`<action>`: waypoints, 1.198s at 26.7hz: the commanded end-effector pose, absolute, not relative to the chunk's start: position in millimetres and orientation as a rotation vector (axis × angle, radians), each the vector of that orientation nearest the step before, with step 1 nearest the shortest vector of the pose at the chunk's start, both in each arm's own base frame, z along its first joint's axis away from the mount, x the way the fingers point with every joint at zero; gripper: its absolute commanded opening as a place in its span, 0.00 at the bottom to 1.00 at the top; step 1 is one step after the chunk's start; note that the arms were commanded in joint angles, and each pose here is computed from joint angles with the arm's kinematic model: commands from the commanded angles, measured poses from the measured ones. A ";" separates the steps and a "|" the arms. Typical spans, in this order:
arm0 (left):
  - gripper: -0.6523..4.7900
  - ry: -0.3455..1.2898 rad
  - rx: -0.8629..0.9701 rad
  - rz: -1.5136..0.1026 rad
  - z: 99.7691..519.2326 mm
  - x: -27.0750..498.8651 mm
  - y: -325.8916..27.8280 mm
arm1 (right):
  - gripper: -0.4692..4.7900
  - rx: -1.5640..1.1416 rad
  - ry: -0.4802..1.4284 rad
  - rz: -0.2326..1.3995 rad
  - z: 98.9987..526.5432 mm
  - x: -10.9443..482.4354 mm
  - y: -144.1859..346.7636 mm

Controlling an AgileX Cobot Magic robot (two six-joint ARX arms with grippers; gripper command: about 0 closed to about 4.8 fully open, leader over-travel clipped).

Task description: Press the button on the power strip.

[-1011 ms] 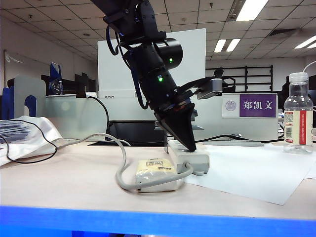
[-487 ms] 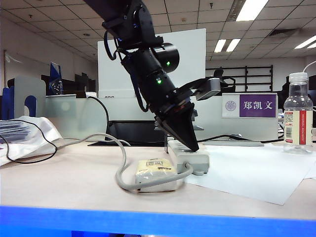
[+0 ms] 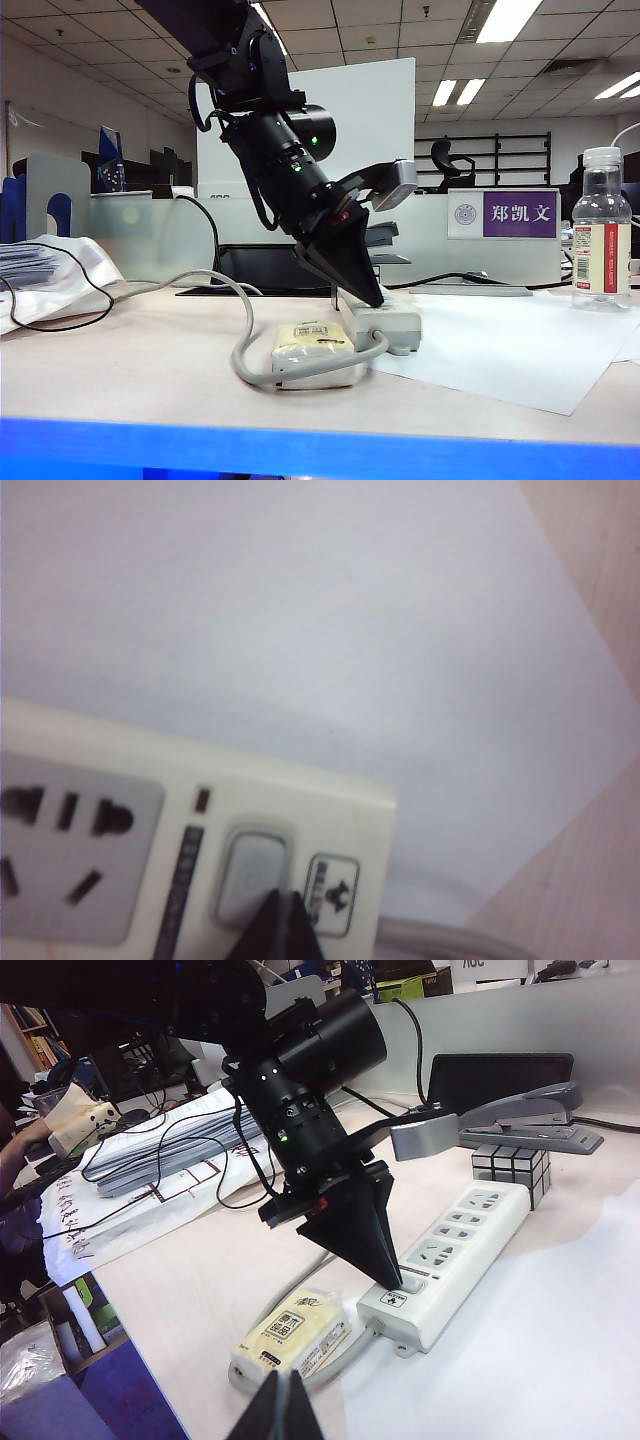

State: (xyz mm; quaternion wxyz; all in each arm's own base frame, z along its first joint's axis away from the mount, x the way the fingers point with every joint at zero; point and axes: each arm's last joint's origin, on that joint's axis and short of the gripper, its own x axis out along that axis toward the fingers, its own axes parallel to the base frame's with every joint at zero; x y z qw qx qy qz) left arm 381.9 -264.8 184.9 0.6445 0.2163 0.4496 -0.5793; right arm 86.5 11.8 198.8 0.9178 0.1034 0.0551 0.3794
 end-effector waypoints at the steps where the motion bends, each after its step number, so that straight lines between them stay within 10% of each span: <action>1: 0.11 1.116 0.571 -1.240 176.9 378.8 -256.6 | 0.10 0.204 0.102 0.786 200.6 86.4 12.0; 32: 0.11 0.933 0.737 -1.161 208.0 362.2 -287.2 | 0.10 0.200 0.101 0.785 200.4 86.4 12.0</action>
